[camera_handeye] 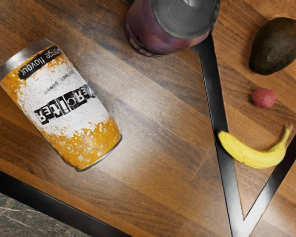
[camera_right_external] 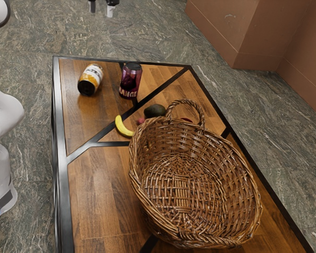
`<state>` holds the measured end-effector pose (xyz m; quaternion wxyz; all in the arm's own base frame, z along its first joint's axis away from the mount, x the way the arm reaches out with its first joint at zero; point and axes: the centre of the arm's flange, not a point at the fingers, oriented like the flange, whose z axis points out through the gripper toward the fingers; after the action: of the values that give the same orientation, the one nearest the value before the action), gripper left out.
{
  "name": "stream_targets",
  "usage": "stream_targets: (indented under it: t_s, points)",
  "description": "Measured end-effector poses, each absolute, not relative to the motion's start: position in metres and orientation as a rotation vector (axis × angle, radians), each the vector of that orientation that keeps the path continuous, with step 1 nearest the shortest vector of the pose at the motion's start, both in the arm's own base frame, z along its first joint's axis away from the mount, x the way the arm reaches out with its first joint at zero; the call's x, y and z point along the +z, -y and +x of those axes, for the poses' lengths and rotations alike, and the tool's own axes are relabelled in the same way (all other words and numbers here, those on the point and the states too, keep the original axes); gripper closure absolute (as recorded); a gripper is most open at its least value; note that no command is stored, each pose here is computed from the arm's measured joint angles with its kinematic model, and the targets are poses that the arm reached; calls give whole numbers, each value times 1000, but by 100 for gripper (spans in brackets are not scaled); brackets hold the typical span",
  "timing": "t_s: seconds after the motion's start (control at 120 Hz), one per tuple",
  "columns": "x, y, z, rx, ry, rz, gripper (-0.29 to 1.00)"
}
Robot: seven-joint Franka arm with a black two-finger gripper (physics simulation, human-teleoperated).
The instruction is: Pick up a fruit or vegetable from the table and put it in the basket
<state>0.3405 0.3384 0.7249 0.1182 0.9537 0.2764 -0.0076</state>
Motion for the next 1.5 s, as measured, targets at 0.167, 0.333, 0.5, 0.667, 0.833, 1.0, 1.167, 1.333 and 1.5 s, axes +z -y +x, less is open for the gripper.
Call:
stream_targets:
  t_s: [0.167, 0.333, 0.5, 0.667, 0.833, 1.0, 1.167, 1.333, 1.5]
  points:
    - [738, -352, 355, 221, -860, 2815, 2]
    - [769, -346, 359, 390, -856, 2842, 2]
    - [770, -90, 508, 263, -355, 3248, 2]
    - [725, 64, 527, 162, 298, 3223, 2]
    - [642, -65, 576, -24, 160, 3189, 2]
    - [616, -90, 532, -173, 107, 3169, 2]
    - [572, -87, 486, -210, 166, 3090, 2]
    - [542, -90, 487, -84, 137, 3105, 2]
    - [525, -100, 506, 4, 75, 3108, 2]
